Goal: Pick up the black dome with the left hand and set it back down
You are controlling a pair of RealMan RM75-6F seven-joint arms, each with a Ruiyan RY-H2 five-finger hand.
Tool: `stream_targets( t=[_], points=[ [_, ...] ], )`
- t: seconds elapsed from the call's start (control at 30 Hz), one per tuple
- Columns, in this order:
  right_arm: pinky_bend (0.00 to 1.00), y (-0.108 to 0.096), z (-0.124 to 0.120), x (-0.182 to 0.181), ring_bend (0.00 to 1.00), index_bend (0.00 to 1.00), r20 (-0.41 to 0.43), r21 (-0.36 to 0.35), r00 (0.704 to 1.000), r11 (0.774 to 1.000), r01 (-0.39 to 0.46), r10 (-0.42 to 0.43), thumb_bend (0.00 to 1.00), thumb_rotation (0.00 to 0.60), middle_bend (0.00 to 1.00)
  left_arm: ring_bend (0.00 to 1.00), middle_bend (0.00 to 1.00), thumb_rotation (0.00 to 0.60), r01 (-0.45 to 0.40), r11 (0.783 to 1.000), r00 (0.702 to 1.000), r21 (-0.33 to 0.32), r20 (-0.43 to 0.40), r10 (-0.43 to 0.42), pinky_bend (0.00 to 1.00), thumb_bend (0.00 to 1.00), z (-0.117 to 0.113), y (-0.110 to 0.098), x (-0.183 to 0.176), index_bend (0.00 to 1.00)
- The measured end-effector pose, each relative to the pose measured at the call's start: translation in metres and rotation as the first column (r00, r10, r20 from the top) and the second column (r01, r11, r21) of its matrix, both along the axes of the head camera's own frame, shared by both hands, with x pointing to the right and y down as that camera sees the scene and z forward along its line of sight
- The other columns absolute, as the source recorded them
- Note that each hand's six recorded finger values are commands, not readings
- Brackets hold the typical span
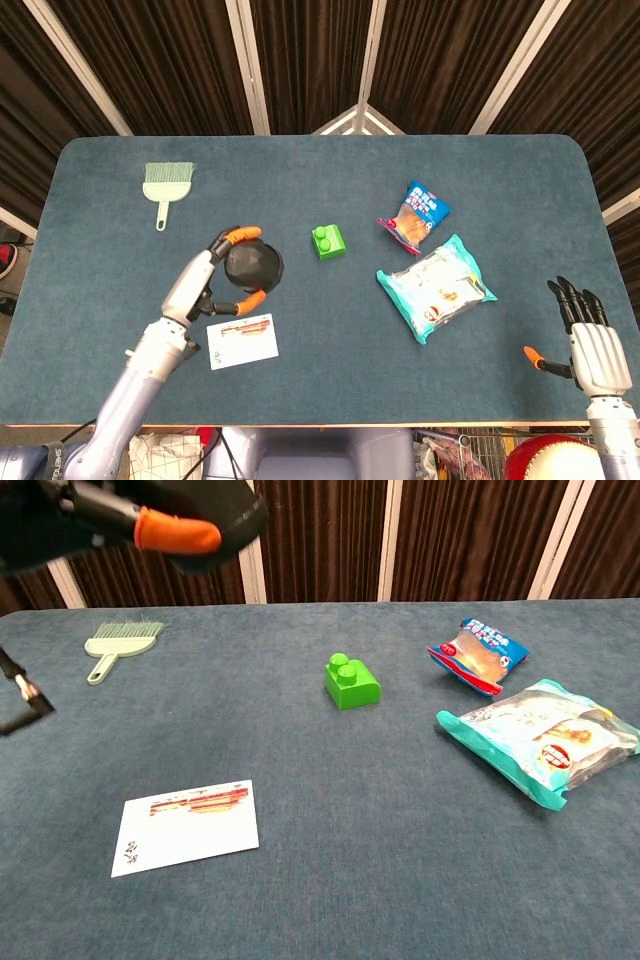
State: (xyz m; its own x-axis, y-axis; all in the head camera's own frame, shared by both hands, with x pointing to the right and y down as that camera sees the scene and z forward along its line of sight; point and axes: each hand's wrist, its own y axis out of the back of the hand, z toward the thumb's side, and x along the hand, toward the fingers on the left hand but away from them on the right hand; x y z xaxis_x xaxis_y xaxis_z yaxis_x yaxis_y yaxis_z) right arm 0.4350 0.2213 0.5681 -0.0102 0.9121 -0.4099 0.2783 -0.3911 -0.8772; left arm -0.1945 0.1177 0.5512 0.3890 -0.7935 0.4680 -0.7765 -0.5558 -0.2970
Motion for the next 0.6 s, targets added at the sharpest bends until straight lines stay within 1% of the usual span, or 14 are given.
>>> stream_targets(
  t=[0.07, 0.1, 0.17, 0.2, 0.3, 0.4, 0.47, 0.53, 0.6],
  points=[
    [0.01, 0.001, 0.002, 0.0, 0.11, 0.0, -0.003, -0.005, 1.0, 1.0, -0.002, 0.002, 0.21, 0.6, 0.01, 0.0, 0.34, 0.6, -0.005, 0.999, 1.0, -0.035, 0.014, 0.006, 0.0, 0.53, 0.016, 0.005, -0.002, 0.19],
    [0.01, 0.001, 0.002, 0.0, 0.11, 0.0, -0.004, -0.007, 1.0, 1.0, -0.002, 0.002, 0.21, 0.6, 0.01, 0.0, 0.34, 0.6, -0.004, 0.998, 0.999, -0.057, 0.045, 0.006, 0.0, 0.53, 0.033, 0.006, -0.008, 0.19],
    [0.01, 0.001, 0.004, 0.0, 0.11, 0.0, -0.007, -0.011, 1.0, 1.0, -0.001, 0.001, 0.21, 0.6, 0.01, 0.0, 0.35, 0.6, 0.006, 0.998, 0.996, -0.063, 0.094, -0.001, 0.0, 0.54, 0.053, 0.002, -0.02, 0.19],
    [0.01, 0.002, 0.004, 0.0, 0.11, 0.0, -0.008, -0.012, 1.0, 1.0, -0.001, 0.001, 0.21, 0.6, 0.01, 0.0, 0.35, 0.6, 0.02, 0.998, 0.99, -0.053, 0.141, -0.013, 0.0, 0.54, 0.066, -0.004, -0.033, 0.19],
    [0.01, 0.002, 0.004, 0.001, 0.11, 0.0, -0.008, -0.01, 1.0, 1.0, -0.004, 0.004, 0.21, 0.6, 0.01, 0.0, 0.36, 0.6, 0.056, 0.998, 0.967, 0.001, 0.249, -0.054, 0.0, 0.54, 0.087, -0.023, -0.067, 0.19],
    [0.01, 0.004, 0.002, 0.002, 0.11, 0.0, -0.006, -0.009, 1.0, 1.0, -0.004, 0.004, 0.21, 0.6, 0.01, 0.0, 0.36, 0.6, 0.069, 0.996, 0.952, 0.049, 0.296, -0.081, 0.0, 0.54, 0.088, -0.035, -0.087, 0.19],
    [0.01, 0.002, 0.003, 0.002, 0.11, 0.0, -0.004, -0.008, 1.0, 1.0, -0.002, 0.002, 0.21, 0.6, 0.01, 0.0, 0.36, 0.6, 0.066, 0.996, 0.953, 0.061, 0.293, -0.081, 0.0, 0.53, 0.084, -0.037, -0.088, 0.19],
    [0.01, -0.001, 0.003, 0.001, 0.11, 0.0, 0.0, -0.01, 1.0, 1.0, 0.0, 0.0, 0.21, 0.6, 0.01, 0.0, 0.36, 0.6, 0.053, 0.997, 0.964, 0.051, 0.26, -0.064, 0.0, 0.53, 0.075, -0.031, -0.079, 0.19],
    [0.01, -0.002, 0.003, 0.001, 0.11, 0.0, 0.002, -0.01, 1.0, 1.0, 0.0, 0.0, 0.21, 0.6, 0.01, 0.0, 0.35, 0.6, 0.033, 0.999, 0.978, 0.019, 0.203, -0.036, 0.0, 0.54, 0.066, -0.02, -0.062, 0.19]
  ],
)
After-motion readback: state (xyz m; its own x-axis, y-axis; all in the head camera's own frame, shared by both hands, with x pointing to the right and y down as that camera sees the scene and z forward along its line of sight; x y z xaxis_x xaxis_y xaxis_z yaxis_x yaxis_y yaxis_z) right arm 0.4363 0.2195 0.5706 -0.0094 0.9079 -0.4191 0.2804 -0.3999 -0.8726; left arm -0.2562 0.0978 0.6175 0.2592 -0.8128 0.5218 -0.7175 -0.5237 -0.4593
